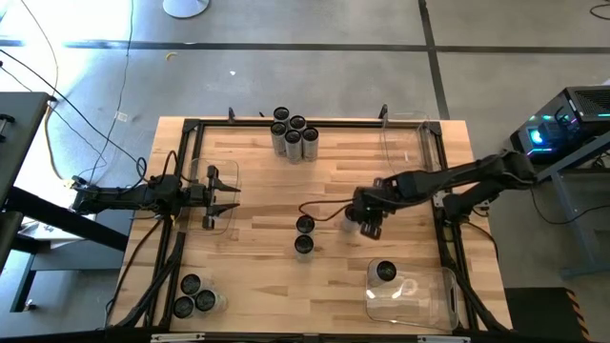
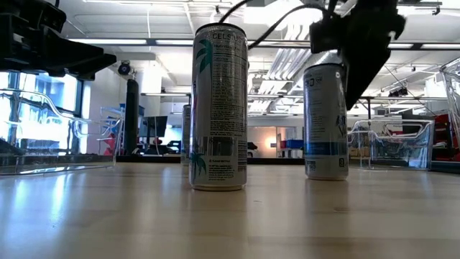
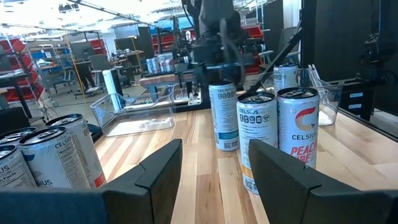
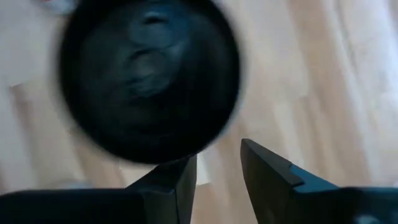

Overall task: Sort soda cans
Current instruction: Put the white-blue soda can into the top transparent bin

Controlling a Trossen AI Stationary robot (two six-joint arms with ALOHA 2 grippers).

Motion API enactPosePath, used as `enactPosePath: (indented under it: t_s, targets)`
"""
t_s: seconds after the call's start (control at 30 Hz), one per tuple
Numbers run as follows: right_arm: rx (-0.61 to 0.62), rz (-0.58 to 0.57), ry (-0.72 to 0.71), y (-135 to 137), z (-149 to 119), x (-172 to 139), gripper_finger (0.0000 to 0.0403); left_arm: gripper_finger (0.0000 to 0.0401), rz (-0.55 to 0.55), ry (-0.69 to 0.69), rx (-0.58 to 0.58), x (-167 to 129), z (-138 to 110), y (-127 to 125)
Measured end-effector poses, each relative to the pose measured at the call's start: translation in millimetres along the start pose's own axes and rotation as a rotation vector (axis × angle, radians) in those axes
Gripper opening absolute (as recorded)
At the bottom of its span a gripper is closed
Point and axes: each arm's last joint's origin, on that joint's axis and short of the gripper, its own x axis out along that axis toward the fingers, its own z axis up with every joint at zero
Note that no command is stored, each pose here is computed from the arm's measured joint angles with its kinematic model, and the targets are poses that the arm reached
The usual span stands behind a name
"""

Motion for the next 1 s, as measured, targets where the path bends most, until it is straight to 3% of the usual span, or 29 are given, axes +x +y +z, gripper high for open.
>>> enactPosePath:
  t_s: [0.17, 0.37, 0.47, 0.6, 0.8, 1.0]
  targets:
    - [-0.042, 0.046, 0.021, 11, -8, -4, 0.0118, 0.0179, 0.0, 0.001, 0.0, 0, 0, 0]
    - [-0.039, -0.26, -0.067, 0, -6, -2, 0.0118, 0.0179, -0.001, 0.001, 0.0, 0, 0, 0]
    - [-0.041, -0.282, -0.07, -9, 2, 3, 0.0118, 0.0179, 0.0, 0.001, 0.0, 0, 0, 0]
    - [-0.05, -0.17, -0.042, -10, 5, 5, 0.0118, 0.0179, -0.001, 0.0, 0.0, 0, 0, 0]
    - [0.01, 0.091, 0.007, 11, 1, 3, 0.0118, 0.0179, 0.0, 0.001, 0.0, 0, 0, 0]
    - [-0.072, 0.2, -0.036, 36, -4, 1, 0.0118, 0.0179, -0.001, 0.001, 0.0, 0, 0, 0]
